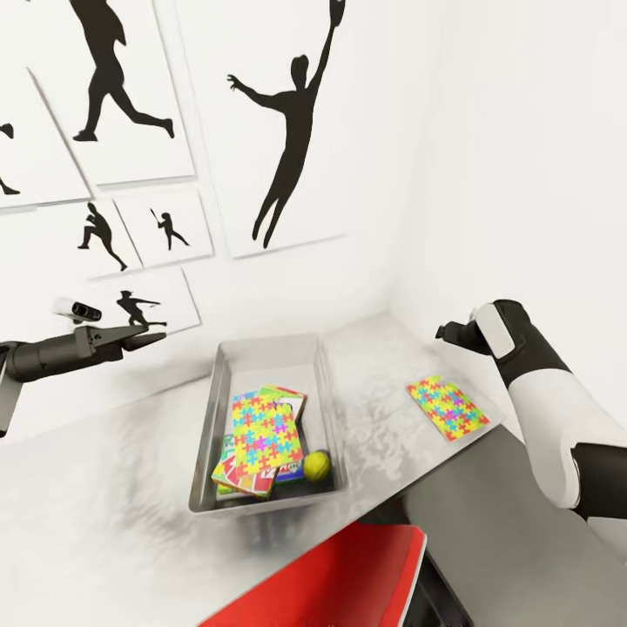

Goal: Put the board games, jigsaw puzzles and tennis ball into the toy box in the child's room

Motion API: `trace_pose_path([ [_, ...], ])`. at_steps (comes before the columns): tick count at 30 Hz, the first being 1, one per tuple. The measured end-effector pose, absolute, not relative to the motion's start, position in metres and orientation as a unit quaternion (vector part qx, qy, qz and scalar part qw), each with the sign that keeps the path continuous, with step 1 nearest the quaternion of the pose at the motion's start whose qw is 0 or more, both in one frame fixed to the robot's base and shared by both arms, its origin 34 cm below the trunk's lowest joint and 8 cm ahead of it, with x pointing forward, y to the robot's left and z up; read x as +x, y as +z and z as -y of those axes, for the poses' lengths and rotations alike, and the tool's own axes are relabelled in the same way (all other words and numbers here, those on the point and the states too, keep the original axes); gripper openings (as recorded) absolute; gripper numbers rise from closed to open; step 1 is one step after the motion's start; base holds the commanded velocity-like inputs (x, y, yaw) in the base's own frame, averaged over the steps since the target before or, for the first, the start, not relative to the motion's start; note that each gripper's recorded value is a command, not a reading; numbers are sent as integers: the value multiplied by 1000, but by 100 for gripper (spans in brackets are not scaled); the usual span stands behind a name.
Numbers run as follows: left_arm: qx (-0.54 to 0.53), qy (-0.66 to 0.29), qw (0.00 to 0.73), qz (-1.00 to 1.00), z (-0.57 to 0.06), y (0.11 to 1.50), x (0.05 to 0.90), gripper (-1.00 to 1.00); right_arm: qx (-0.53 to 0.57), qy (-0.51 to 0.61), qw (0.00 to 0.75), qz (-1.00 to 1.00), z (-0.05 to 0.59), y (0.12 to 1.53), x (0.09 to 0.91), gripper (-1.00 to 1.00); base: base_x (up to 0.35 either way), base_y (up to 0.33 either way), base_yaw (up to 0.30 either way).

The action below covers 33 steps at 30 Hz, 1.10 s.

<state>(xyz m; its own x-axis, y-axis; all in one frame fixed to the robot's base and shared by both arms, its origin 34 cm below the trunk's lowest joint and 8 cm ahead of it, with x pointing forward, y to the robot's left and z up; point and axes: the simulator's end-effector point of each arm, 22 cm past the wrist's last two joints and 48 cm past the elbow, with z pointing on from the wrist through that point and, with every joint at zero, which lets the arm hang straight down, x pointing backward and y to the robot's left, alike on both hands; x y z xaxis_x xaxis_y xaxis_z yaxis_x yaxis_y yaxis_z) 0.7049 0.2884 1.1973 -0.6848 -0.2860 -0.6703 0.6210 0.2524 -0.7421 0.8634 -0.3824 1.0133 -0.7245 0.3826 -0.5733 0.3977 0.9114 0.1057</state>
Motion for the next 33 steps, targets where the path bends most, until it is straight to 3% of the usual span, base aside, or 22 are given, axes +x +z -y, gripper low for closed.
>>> trace_pose_path([
  [33, 119, -594, 378, -700, -292, 1183, 712, 100, 210, -14, 286, -935, 381, 984, 870, 100, 0, 0, 0],
])
